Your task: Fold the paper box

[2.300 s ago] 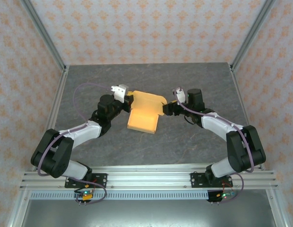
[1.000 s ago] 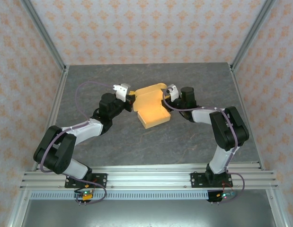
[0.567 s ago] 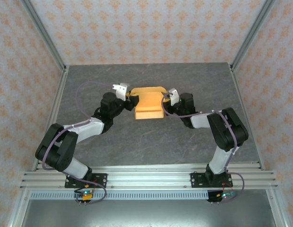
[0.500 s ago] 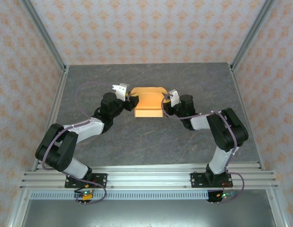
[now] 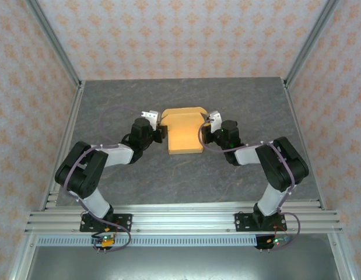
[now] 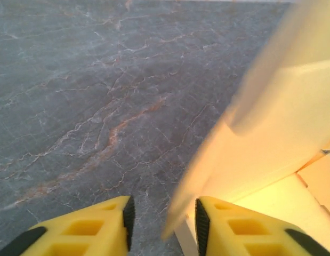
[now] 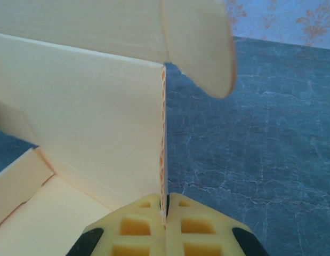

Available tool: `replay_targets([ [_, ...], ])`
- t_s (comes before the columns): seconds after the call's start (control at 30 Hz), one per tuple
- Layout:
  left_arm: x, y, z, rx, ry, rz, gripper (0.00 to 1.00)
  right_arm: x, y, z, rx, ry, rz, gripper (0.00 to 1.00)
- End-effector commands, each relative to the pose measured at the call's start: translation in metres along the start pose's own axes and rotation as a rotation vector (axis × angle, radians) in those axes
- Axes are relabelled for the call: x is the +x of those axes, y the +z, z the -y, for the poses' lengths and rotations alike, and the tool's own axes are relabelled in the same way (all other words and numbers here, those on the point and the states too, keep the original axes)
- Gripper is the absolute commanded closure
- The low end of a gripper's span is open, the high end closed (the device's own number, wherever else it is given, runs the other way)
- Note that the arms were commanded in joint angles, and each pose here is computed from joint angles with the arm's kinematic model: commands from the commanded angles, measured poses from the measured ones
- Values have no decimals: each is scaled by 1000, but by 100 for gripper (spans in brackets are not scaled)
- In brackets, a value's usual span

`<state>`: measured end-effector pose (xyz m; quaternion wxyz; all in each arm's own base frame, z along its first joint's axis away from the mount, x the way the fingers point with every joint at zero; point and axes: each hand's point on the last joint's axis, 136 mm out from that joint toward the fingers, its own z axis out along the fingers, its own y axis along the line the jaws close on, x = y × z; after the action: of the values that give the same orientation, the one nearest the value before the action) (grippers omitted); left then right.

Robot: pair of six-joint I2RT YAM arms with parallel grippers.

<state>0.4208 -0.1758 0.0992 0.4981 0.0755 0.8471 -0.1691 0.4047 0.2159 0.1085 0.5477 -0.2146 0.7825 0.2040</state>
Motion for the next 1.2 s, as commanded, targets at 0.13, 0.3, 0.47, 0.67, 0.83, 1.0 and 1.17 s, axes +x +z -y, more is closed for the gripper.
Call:
replay_targets([
  [0.13, -33, 3, 14, 58, -25, 62, 81, -18, -6, -9, 24, 4, 67, 98],
  [0.3, -33, 7, 18, 67, -33, 61, 79, -16, -4, -15, 57, -6, 85, 98],
  [0.47, -32, -9, 20, 213, -7, 73, 1, -17, -7, -13, 69, -41, 83, 97],
  [0.67, -17, -14, -6, 116, 20, 68, 0, -19, -10, -33, -69, -120, 86, 95],
  [0.83, -23, -5, -7, 136, 33, 80, 34, -19, -9, -32, -94, -119, 81, 95],
  [1.0, -32, 0, -7, 141, 21, 117, 46, -14, -10, -39, -135, -140, 55, 95],
  [1.17, -29, -2, -14, 109, 17, 131, 50, -10, -12, -41, -154, -165, 38, 96],
])
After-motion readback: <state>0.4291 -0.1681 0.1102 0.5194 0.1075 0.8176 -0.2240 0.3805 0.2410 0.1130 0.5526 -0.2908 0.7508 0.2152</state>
